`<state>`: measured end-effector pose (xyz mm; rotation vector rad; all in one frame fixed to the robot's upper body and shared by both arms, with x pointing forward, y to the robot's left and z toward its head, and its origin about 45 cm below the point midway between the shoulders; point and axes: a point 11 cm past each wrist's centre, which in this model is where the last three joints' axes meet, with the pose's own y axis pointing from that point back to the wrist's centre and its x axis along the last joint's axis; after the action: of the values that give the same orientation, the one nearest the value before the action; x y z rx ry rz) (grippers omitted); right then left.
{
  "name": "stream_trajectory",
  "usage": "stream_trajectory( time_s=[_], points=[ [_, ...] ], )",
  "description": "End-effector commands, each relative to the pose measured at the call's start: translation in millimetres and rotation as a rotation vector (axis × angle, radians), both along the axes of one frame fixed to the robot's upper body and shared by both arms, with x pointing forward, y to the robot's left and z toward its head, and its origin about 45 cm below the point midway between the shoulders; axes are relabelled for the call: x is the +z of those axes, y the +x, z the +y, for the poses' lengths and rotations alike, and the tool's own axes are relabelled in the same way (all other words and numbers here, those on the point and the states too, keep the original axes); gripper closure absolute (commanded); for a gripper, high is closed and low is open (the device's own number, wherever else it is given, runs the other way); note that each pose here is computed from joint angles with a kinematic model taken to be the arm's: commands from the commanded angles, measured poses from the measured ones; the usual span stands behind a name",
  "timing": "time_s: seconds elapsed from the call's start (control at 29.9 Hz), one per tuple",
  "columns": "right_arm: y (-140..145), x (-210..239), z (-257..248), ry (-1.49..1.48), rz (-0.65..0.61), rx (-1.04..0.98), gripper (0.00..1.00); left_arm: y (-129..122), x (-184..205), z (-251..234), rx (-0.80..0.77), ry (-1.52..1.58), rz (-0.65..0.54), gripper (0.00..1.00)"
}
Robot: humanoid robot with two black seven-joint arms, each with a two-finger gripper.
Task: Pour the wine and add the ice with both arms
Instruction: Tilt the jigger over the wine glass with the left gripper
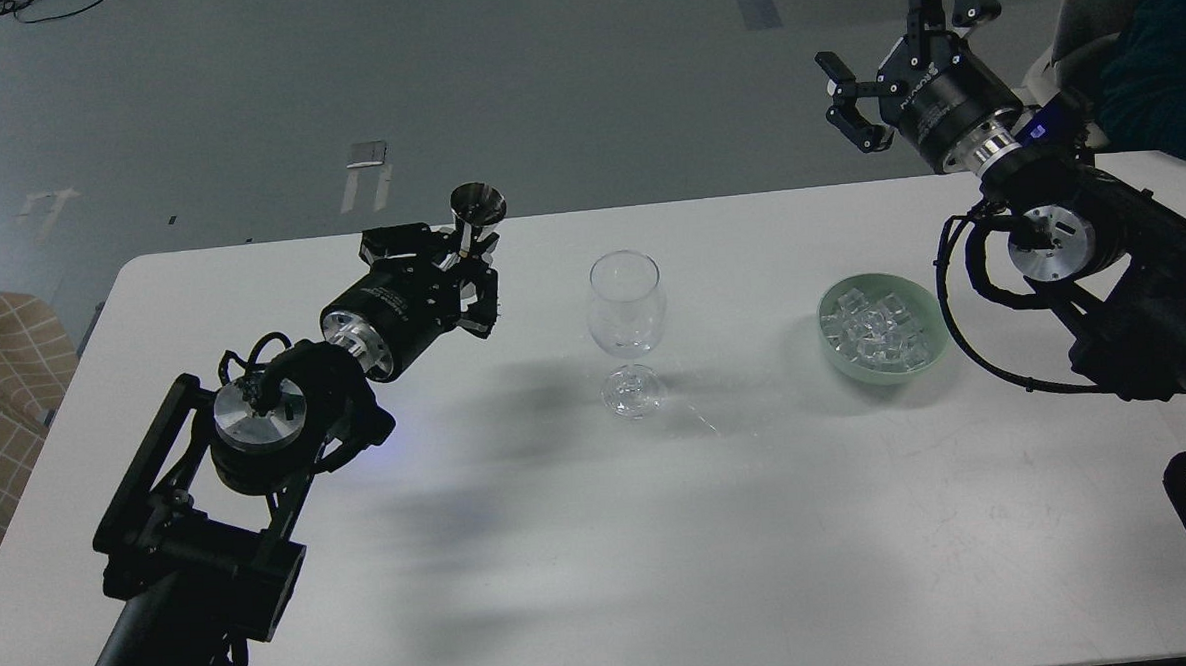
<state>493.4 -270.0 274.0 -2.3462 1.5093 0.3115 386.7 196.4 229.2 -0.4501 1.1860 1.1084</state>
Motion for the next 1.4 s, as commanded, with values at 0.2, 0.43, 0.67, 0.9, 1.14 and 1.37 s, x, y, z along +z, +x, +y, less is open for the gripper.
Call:
stream_trajectory(
  time_s=[0.2,0.43,0.67,0.9,1.14,1.37],
  points=[
    [-0.1,-0.3,0.9,-0.001,0.0,0.002,0.0,1.2,14.2,-20.2,-0.033,0.064,0.002,1.0],
    [-1.9,-5.3,-0.7,0.001,0.01,-0.002,0.0,-5.8,22.3,-32.8,-0.065,0.087,-0.022,1.0],
    [-2.0,-5.9,1.6,0.003,0.011,0.002,0.0,-6.6,22.4,-32.0,-0.058,0.15,-0.056,1.0],
    [-2.0,-5.9,1.6,0.003,0.011,0.002,0.0,-11.8,20.2,-45.2,-0.096,0.234,-0.089,1.0],
    [-2.1,-6.2,1.8,0.002,0.012,0.003,0.0,-16.1,21.3,-54.0,-0.12,0.254,-0.102,1.0],
    [-2.2,-7.1,4.3,0.004,0.013,0.007,0.0,-18.3,18.2,-60.6,-0.129,0.346,-0.132,1.0]
  ],
)
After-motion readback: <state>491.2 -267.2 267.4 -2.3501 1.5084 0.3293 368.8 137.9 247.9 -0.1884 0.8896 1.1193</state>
